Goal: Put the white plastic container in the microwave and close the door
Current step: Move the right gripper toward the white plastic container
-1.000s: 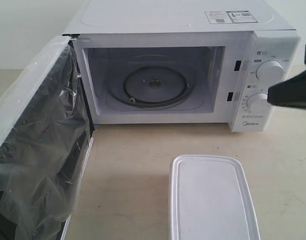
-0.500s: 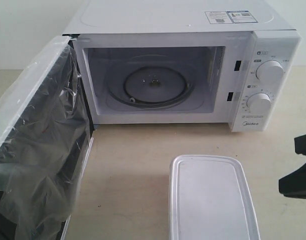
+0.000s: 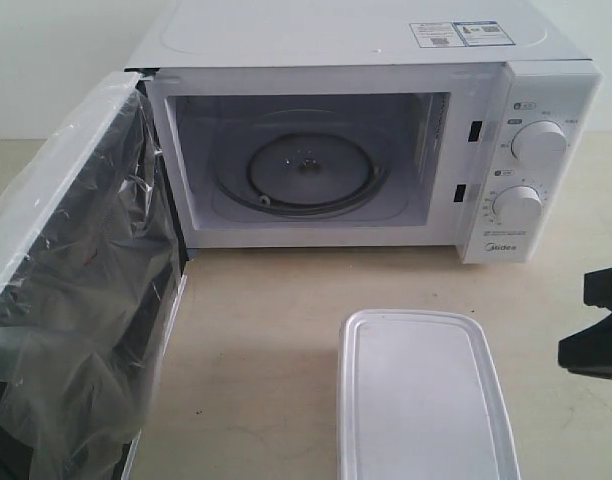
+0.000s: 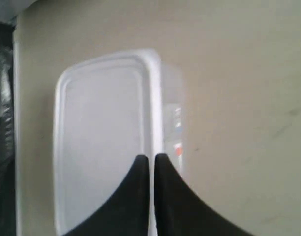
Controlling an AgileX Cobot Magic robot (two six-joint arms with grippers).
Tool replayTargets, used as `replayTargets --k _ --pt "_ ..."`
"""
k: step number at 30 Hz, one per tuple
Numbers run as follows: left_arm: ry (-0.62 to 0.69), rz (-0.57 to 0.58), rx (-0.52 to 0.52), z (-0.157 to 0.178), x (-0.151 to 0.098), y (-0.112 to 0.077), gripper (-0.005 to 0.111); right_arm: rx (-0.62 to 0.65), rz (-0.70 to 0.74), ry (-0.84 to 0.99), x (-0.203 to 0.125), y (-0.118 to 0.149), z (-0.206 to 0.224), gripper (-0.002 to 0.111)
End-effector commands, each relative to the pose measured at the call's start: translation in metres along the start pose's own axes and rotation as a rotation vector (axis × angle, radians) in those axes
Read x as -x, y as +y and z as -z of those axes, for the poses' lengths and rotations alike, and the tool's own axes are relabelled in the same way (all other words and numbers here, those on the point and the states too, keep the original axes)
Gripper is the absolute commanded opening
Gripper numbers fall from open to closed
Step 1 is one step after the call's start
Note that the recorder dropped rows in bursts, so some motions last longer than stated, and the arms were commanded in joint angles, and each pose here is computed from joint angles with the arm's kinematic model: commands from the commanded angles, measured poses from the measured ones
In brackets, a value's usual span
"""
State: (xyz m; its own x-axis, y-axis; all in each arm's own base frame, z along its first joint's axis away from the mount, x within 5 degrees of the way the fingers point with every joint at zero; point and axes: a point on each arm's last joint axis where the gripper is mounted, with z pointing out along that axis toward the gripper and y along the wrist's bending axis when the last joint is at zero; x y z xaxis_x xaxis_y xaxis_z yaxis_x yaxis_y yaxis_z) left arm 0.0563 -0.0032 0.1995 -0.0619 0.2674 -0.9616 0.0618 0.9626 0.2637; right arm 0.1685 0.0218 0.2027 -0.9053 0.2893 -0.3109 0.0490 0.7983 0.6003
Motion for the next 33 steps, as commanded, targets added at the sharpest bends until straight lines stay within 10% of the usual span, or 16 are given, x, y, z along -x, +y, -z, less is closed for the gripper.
replayTargets --k 1,10,20,33 --pt "-0.006 0.019 0.005 0.0 -0.001 0.0 0.004 -0.16 0.014 -0.121 0.006 -0.008 0.002 0.0" --pt "-0.006 0.019 0.005 0.0 -0.001 0.0 0.004 -0.208 0.012 -0.413 0.009 0.014 0.012 0.0" --pt "-0.006 0.019 0.005 0.0 -0.001 0.0 0.004 -0.337 -0.084 -0.392 -0.028 -0.022 -0.006 0.0" --pt "-0.006 0.019 0.005 0.0 -0.001 0.0 0.004 -0.077 -0.001 -0.461 -0.047 -0.003 -0.023 0.006"
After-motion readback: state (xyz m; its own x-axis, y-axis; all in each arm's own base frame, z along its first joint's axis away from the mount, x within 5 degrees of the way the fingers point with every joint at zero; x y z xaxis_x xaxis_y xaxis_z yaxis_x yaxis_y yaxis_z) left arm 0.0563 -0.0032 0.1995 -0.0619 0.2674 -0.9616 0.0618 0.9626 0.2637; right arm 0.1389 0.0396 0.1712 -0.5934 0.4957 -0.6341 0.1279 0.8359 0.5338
